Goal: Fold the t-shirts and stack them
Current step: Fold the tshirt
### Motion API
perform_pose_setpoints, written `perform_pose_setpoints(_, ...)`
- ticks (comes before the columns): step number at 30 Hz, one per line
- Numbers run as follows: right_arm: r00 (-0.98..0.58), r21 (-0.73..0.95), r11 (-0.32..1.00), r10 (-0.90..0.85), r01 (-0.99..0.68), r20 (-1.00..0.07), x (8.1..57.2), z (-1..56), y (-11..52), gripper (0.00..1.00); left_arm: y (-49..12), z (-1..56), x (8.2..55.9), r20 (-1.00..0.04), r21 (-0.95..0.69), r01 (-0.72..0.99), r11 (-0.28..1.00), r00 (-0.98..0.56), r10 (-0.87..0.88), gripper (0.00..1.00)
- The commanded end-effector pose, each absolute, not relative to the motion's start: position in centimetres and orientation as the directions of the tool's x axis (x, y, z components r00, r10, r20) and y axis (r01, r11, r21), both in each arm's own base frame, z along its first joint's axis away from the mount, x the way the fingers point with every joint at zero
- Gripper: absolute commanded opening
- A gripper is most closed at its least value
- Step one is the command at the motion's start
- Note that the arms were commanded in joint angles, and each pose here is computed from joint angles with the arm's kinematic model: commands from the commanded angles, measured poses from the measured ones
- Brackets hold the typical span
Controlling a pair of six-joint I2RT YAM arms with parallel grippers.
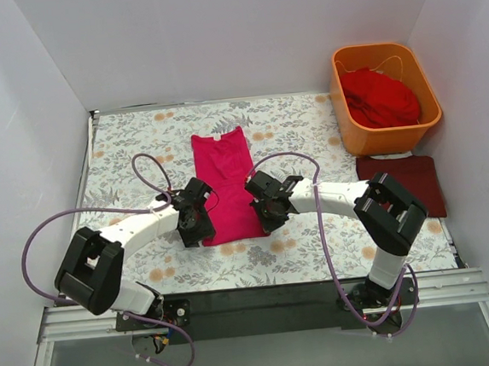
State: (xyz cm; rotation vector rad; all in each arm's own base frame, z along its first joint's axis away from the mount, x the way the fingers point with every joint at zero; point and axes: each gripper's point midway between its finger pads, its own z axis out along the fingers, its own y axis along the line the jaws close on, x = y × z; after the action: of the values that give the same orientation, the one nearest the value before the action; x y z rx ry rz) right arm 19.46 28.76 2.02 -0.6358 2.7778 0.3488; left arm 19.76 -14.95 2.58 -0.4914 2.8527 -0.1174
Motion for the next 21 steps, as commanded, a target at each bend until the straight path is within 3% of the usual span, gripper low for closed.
perform_pose_setpoints(1, -0.877, 0.129, 0.877, -0.433, -0.463, -0.21, 17.2, -0.1, 26.8, 0.01, -15.4, 2.5, 20.8, -0.25, -0.118, -0.309, 0.944, -0.91, -0.33, 0.43)
perform_pose_setpoints(6, -0.877, 0.127, 0.877, -0.432, -0.463, -0.21, 17.3, -0.2, 26.7, 0.01, -14.9, 1.0, 19.9, -0.215, -0.073, -0.32, 0.945, -0.92, -0.328, 0.34)
perform_pose_setpoints(10, -0.876, 0.13, 0.877, -0.432, -0.464, -0.213, 17.3, -0.1, 26.7, 0.01, -14.7, 0.3, 19.1, -0.189, -0.052, -0.317, 0.947, -0.928, -0.321, 0.21)
perform_pose_setpoints(11, -0.875, 0.134, 0.873, -0.437, -0.468, -0.21, 17.2, -0.1, 26.8, 0.01, -14.7, 0.1, 19.1, -0.185, -0.049, -0.316, 0.948, -0.929, -0.319, 0.1)
perform_pose_setpoints(13, -0.874, 0.144, 0.869, -0.442, -0.474, -0.203, 17.0, 0.0, 26.9, 0.01, -14.6, 0.0, 18.4, -0.157, -0.035, -0.309, 0.95, -0.937, -0.311, 0.0)
perform_pose_setpoints(21, -0.857, 0.254, 0.821, -0.511, -0.511, -0.074, 10.3, 3.3, 24.9, 0.01, -14.6, 3.2, 11.5, -0.04, -0.017, -0.259, 0.966, -0.965, -0.26, 0.0)
